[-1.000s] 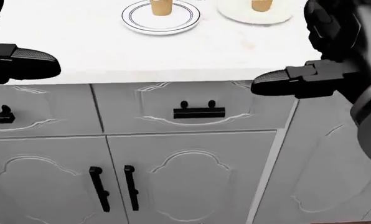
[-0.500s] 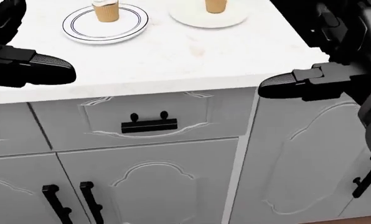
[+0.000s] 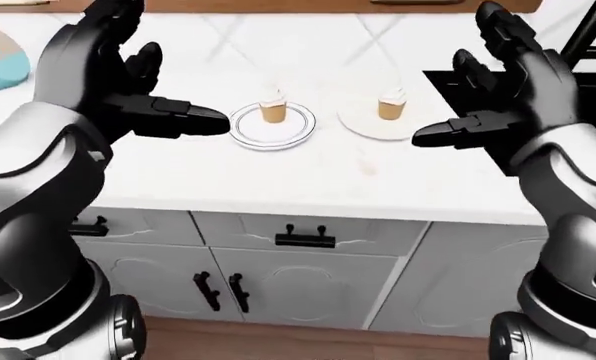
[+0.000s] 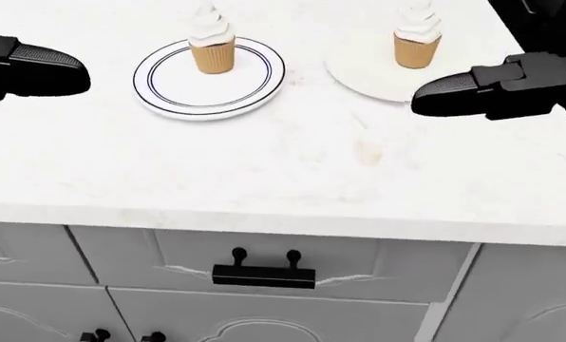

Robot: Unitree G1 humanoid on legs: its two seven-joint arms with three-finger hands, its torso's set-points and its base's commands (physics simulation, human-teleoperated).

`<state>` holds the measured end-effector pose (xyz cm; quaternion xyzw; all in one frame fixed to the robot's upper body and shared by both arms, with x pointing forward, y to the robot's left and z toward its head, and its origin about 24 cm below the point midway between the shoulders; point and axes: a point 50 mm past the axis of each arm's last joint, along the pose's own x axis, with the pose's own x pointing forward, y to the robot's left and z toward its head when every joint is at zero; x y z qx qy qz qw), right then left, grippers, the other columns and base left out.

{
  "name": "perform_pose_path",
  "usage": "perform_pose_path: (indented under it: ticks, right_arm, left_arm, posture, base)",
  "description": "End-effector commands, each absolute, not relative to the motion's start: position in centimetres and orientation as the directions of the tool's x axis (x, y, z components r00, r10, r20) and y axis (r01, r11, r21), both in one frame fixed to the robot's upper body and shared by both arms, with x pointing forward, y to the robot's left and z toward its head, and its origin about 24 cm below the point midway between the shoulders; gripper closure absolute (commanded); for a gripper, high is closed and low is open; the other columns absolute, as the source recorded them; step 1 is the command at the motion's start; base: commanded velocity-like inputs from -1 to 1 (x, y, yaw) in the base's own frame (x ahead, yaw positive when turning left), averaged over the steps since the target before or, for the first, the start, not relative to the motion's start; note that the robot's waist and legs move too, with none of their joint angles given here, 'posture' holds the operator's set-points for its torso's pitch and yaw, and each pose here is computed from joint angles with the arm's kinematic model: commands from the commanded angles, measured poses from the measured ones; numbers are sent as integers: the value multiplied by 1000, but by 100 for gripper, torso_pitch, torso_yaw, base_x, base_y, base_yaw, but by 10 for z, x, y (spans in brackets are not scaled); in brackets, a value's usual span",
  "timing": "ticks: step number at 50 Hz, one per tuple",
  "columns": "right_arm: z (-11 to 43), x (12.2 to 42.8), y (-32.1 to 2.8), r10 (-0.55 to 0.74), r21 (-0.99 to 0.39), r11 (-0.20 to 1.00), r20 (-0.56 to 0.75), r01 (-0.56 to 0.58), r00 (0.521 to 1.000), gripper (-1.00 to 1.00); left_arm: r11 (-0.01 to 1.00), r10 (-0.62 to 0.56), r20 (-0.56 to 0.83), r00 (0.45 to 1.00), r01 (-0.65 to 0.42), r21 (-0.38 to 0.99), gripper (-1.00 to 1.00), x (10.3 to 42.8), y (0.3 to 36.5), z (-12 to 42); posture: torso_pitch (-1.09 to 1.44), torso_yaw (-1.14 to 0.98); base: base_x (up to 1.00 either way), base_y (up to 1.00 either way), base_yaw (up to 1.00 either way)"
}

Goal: Move the dessert items from the plate to the tray.

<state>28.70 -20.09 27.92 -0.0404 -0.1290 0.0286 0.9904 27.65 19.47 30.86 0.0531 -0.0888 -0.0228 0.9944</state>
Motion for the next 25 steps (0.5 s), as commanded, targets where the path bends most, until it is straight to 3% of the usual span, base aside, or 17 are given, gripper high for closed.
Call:
perform_pose_path:
  ticks: [1,25]
  right_arm:
    - [287,285,-202,66,-93,995,286,-41,956,-100]
    - [300,281,-210,43,-92,996,307,-15,951,-100]
  left_arm:
    - [993,-52,185,981,32,110,-100,277,195,311]
    - [993,-53,186,981,31,114,-100,279,195,311]
  posture:
    - [0,0]
    - [0,0]
  base:
    - [0,0,0]
    - [5,-1,0]
